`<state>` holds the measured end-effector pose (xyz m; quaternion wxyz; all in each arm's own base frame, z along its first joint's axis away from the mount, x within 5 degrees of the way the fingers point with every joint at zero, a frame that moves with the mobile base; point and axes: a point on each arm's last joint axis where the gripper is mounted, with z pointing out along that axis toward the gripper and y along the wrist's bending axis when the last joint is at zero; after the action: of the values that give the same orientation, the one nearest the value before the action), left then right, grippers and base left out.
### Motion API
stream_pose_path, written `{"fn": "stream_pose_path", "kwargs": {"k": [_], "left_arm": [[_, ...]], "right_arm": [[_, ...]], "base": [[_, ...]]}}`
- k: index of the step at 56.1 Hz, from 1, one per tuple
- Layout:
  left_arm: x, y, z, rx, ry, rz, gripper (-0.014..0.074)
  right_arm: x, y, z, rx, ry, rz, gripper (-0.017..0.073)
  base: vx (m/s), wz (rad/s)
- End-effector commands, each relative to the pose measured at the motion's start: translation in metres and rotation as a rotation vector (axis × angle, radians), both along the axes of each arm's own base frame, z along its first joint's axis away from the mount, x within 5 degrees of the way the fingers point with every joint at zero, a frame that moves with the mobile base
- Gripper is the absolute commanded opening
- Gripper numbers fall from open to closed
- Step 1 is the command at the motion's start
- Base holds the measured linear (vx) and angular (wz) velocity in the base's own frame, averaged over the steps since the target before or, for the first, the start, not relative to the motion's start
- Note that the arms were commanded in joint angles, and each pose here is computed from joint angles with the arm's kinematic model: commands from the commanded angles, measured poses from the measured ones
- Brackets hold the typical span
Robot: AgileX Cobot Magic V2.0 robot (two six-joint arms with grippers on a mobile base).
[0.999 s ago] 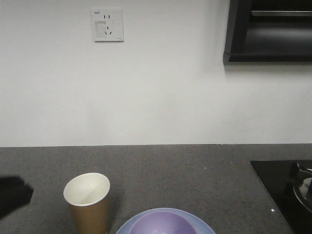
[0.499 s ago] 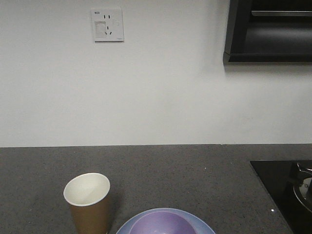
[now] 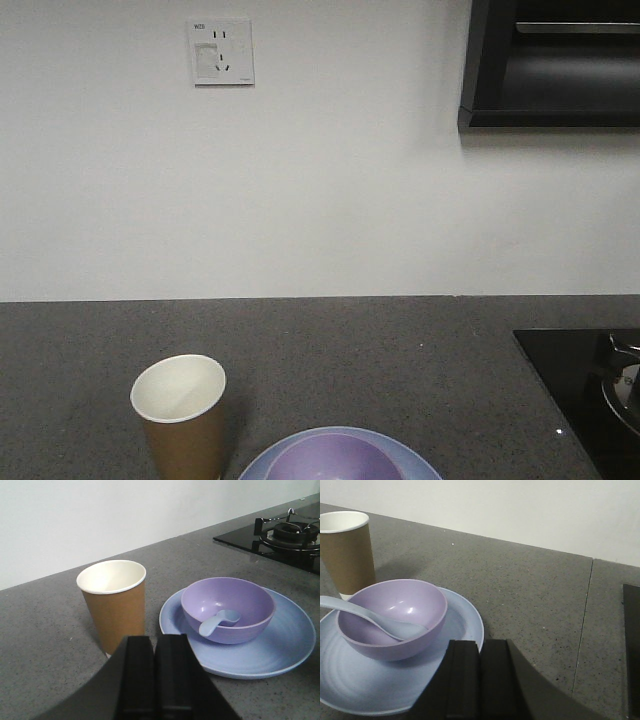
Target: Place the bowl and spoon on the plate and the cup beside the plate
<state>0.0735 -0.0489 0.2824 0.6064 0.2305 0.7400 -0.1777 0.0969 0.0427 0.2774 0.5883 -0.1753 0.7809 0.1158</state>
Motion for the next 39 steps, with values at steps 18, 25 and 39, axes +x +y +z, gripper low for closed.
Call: {"fn": "stream_pose_path", "kwargs": {"k": [18, 25, 39], "left_arm": [[-0.012, 0.033, -0.07, -0.072, -0.276, 0.327, -0.0006], [-0.021, 0.04, -0.074, -0.031, -0.246, 0.423, -0.0006], [-0.02, 0.043, -0.072, -0.057, -0.271, 0.475, -0.0006]], "right_arm": [[0.002, 0.001, 0.017, 0.028, -0.104, 0.002, -0.0008], [0.002, 0.001, 0.017, 0.028, -0.104, 0.002, -0.0008], [0.002, 0.001, 0.017, 0.028, -0.104, 0.002, -0.0008]], "base": [[0.0, 0.0], [0.0, 0.0], [0.0, 0.0]]}}
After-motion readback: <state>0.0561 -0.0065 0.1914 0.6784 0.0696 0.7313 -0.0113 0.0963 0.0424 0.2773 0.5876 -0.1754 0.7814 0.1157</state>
